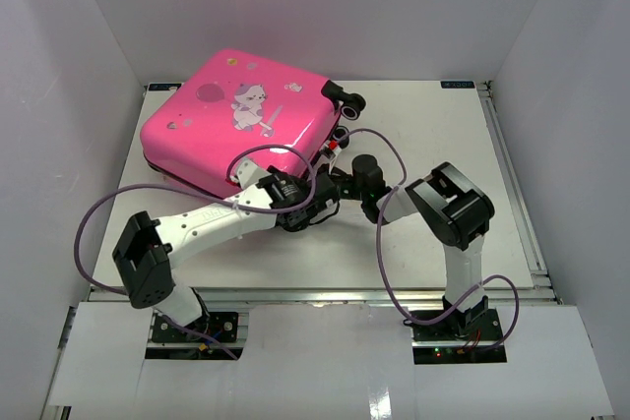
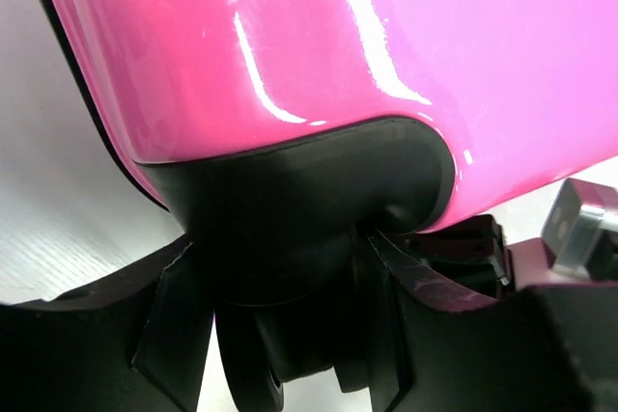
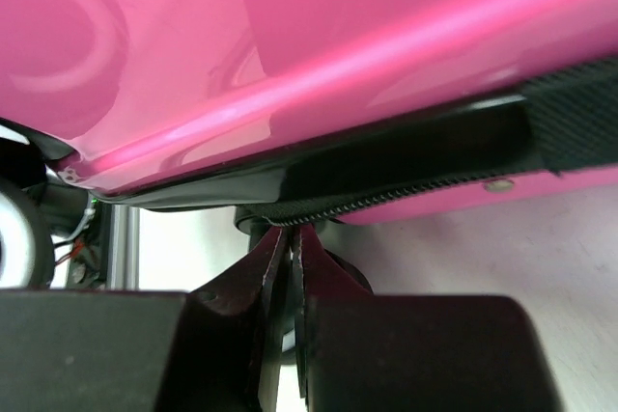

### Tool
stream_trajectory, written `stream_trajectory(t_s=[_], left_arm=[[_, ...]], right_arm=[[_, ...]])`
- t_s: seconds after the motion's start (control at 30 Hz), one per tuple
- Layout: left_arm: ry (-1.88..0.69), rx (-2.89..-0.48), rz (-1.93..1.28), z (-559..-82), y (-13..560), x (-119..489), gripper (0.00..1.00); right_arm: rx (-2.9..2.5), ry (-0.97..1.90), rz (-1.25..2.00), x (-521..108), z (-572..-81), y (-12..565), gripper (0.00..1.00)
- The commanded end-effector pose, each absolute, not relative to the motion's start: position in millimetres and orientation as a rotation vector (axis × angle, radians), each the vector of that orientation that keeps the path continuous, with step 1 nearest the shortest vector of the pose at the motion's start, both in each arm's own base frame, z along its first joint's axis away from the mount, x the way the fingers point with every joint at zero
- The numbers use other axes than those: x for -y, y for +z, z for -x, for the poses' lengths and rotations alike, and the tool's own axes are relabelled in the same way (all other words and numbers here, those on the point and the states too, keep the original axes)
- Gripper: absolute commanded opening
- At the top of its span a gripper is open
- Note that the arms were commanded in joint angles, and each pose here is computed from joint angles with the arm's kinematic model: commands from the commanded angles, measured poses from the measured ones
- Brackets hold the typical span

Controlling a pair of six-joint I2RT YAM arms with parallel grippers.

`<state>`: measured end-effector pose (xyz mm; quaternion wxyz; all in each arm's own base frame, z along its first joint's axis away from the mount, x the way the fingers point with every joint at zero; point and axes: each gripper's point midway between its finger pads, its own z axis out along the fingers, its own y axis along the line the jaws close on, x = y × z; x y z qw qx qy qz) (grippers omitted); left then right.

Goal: Pack the luggage

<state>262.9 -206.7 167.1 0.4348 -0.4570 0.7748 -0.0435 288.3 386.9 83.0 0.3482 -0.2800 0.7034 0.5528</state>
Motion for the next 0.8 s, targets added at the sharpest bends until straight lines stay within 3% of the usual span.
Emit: stream_trajectory(t_s=[0.0,0.23,0.53,0.7,0.73,0.77], left_arm=[[0.111,-2.007,1.1,-214.2,152.0,132.3,0.0],[-0.08,-1.958,1.12,-194.5,180.4,96.9,0.0],[-0.124,-1.904,1.021,-197.1,210.6,81.8,0.0],[-0.149,-1.882,1.008,-199.3,215.9,80.8,0.0],[-0.151,-1.878,1.007,-200.0,217.4,81.0,0.0],[-0.146,-1.873,1.001,-200.8,218.6,80.3,0.0]], right_arm=[[-1.985,1.251,0.65,-359.6,-286.6,58.7,0.08],[-2.006,1.028,0.576,-339.9,-309.5,77.2,0.08],[-2.001,0.815,0.523,-329.1,-354.7,103.8,0.08],[-1.949,0.916,0.642,-348.2,-332.8,108.1,0.09],[-1.937,0.927,0.676,-354.5,-325.1,109.1,0.11],[-1.916,0.948,0.721,-360.0,-316.2,110.5,0.28]])
